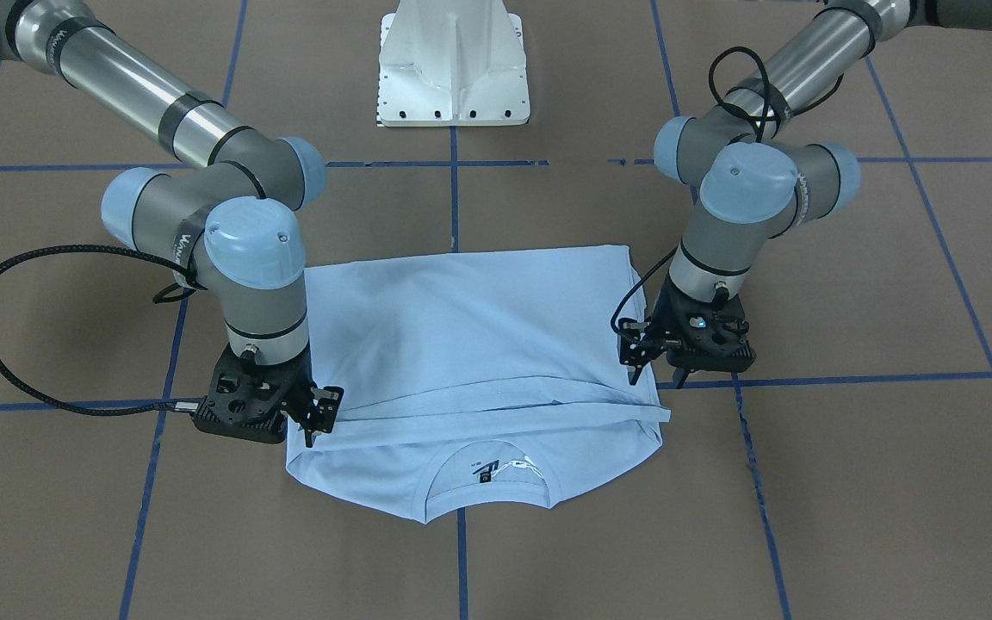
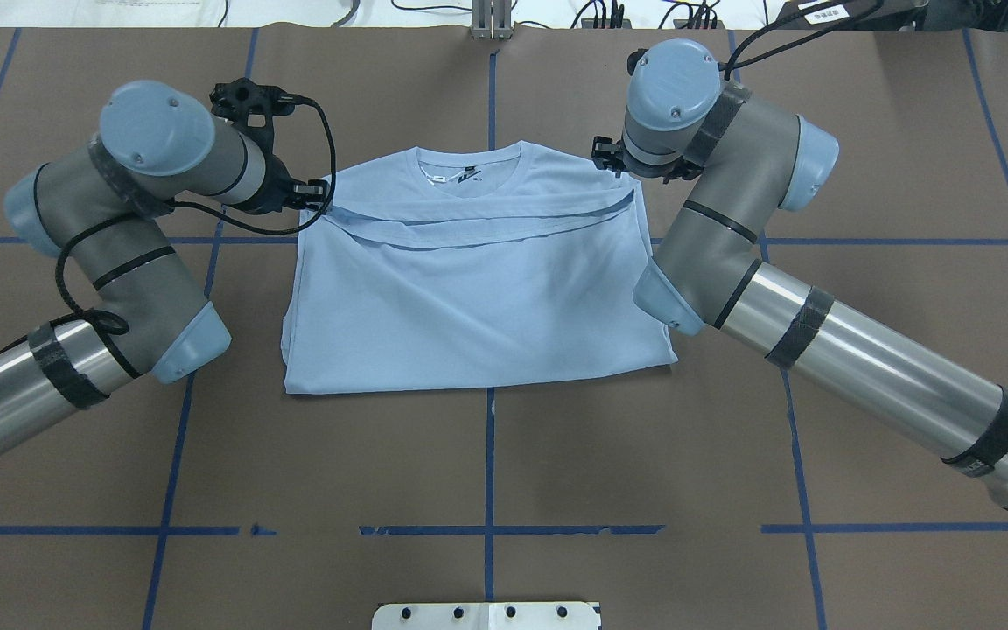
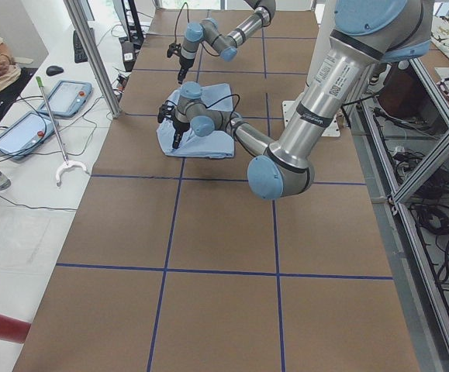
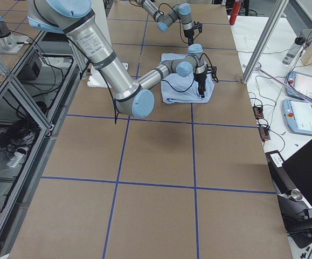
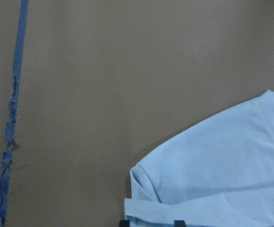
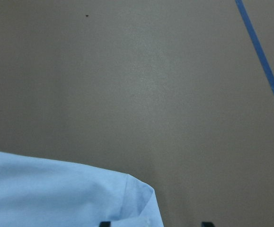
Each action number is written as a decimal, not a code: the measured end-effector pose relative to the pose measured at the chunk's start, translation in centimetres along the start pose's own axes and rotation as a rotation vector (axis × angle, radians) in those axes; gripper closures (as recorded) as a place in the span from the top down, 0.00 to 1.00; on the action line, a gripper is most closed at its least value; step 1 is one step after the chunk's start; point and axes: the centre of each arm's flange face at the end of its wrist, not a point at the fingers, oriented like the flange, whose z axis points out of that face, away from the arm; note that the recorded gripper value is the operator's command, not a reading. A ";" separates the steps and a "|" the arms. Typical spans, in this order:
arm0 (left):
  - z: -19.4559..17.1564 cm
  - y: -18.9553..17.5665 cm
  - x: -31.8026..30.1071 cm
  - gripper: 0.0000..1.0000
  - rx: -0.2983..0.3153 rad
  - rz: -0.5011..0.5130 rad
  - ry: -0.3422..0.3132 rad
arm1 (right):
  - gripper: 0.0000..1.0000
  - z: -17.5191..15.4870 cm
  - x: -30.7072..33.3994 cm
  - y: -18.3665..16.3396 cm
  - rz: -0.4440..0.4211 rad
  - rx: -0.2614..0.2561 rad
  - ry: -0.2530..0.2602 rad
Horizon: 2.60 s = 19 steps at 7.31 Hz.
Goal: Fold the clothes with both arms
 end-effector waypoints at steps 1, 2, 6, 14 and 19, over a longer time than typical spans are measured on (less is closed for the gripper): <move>-0.8 3.0 0.1 1.00 -0.023 -0.009 0.031 | 1.00 -0.1 0.0 0.0 -0.006 0.000 -0.002; -1.3 6.4 0.7 1.00 -0.048 -0.029 0.063 | 1.00 -0.1 0.0 0.0 -0.005 0.001 -0.003; -0.2 15.3 0.7 0.67 -0.102 -0.065 0.091 | 1.00 0.1 0.1 0.1 -0.004 0.005 0.001; -1.4 18.9 -0.5 0.00 -0.140 -0.045 0.094 | 1.00 0.3 0.2 0.3 -0.005 0.003 0.003; -1.5 16.7 -6.5 0.00 -0.105 0.050 0.018 | 1.00 0.3 0.0 0.5 -0.007 0.002 0.002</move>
